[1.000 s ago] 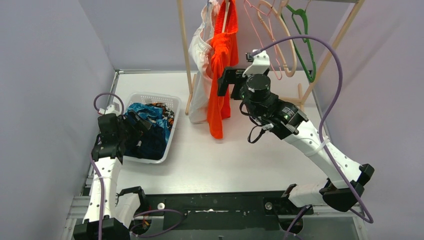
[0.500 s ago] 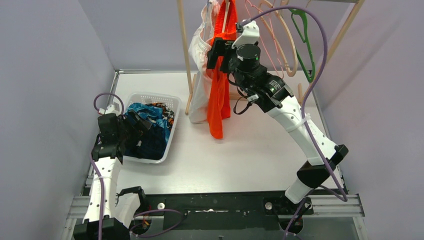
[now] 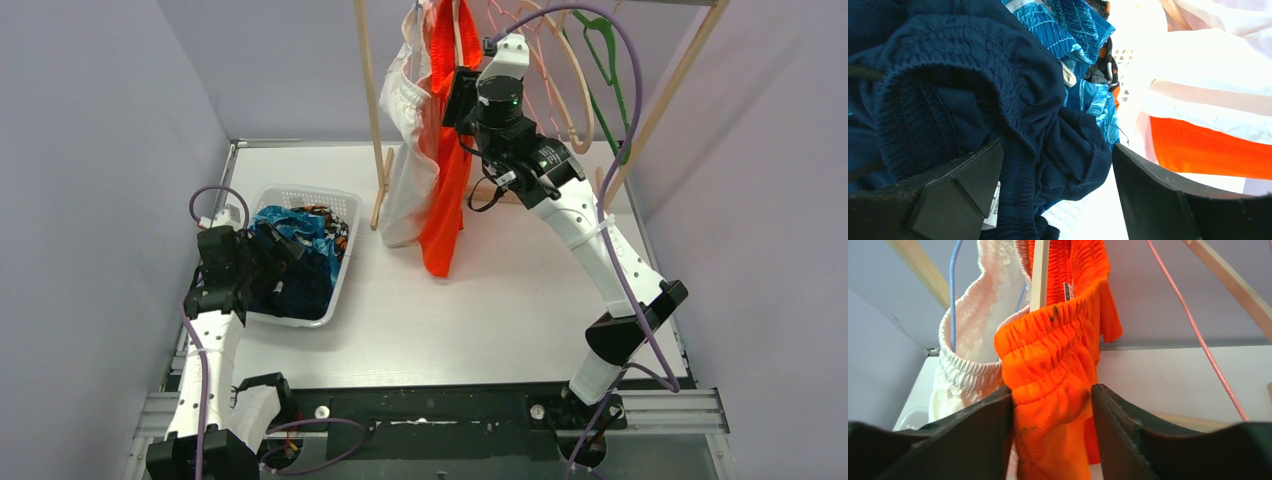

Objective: Remove the shorts from the hanger
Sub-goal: Pick up the hanger from the clothes rod, then remove the shorts from the hanger.

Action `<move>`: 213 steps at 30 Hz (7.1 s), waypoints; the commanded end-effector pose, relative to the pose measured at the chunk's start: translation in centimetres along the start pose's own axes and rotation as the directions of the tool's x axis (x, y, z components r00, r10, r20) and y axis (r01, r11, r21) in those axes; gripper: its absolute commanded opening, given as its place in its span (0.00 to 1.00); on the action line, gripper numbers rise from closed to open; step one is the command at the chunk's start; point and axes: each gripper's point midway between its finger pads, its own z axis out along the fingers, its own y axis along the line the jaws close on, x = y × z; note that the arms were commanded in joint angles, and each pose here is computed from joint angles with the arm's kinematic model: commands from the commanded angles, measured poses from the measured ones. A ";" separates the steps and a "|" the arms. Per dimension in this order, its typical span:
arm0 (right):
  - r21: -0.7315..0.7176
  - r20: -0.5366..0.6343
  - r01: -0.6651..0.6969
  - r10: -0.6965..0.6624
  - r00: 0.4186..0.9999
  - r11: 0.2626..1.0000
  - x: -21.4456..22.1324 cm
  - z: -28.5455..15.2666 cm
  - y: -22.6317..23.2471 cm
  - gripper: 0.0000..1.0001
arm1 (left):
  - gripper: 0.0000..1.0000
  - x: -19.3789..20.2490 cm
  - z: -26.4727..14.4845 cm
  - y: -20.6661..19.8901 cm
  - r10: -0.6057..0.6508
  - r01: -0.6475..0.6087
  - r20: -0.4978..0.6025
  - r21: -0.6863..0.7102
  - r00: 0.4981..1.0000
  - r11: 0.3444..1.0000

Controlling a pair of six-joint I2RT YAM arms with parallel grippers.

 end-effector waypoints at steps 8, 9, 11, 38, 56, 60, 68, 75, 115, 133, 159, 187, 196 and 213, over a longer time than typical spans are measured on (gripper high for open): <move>-0.128 0.101 0.038 -0.025 0.995 0.991 -3.8 -2.0 0.9 0.62 | 0.80 -1.3 -0.3 -1.4 0.027 -0.030 0.050 0.067 0.998 0.997; -0.133 0.104 0.050 -0.037 0.994 0.990 -3.7 -1.7 1.0 0.62 | 0.80 -1.3 -0.3 -1.5 0.028 -0.031 0.050 0.071 0.998 0.997; -0.124 0.089 0.047 -0.036 0.995 0.991 -3.5 -0.9 0.7 0.63 | 0.80 -1.2 -0.3 -1.6 0.030 -0.034 0.050 0.077 0.998 0.996; 0.253 0.350 0.172 -0.256 0.901 0.952 -8.7 -2.6 -2.5 0.00 | 0.80 -0.8 -0.2 -1.8 0.042 -0.046 0.038 0.098 0.998 0.994; -0.007 0.389 0.032 -0.027 0.921 0.999 -10.3 -2.5 -3.3 0.00 | 0.80 -0.6 0.0 -1.8 0.039 -0.042 0.028 0.104 0.999 0.994; -0.048 0.395 -0.004 0.023 0.918 0.999 -11.4 -3.1 -3.0 0.00 | 0.80 -0.6 0.0 -1.8 0.037 -0.040 0.025 0.103 0.999 0.994; -0.072 0.398 -0.006 0.034 0.917 0.997 -12.8 -3.3 -2.5 0.00 | 0.80 -0.5 0.1 -1.7 0.034 -0.036 0.021 0.100 0.999 0.994; -0.094 0.401 0.031 0.009 0.916 0.995 -14.9 -3.1 -2.3 0.00 | 0.80 -0.5 0.2 -1.7 0.029 -0.031 0.022 0.098 0.999 0.995; -0.056 0.481 0.115 -0.074 0.873 0.992 -13.1 -5.8 -3.7 0.00 | 0.80 -0.4 0.7 -0.9 0.014 -0.015 0.009 0.065 1.000 0.998; -0.062 0.324 0.071 -0.047 0.945 0.996 -8.3 -6.5 -4.9 0.00 | 0.81 -0.6 0.4 -1.0 0.025 -0.026 0.017 0.066 1.000 0.997; -0.214 -0.223 -0.156 0.108 0.969 0.964 17.3 -20.6 -11.0 0.00 | 0.88 0.3 -1.0 -3.0 0.105 -0.092 -0.073 0.163 0.992 0.982; -0.661 -0.378 -0.229 -0.053 0.924 0.714 14.8 -31.9 -5.4 0.00 | 0.84 1.6 -7.6 -16.0 0.287 -0.236 -0.034 0.483 0.957 0.843; -0.766 -0.392 -0.221 -0.167 0.905 0.603 19.3 -27.6 -1.6 0.00 | 0.81 2.7 -9.1 -16.5 0.316 -0.249 -0.026 0.555 0.949 0.794; -0.680 -0.463 -0.302 -0.072 0.883 0.668 20.7 -23.9 -0.7 0.00 | 0.65 11.2 -5.6 -15.1 0.482 -0.377 -0.170 0.426 0.860 0.822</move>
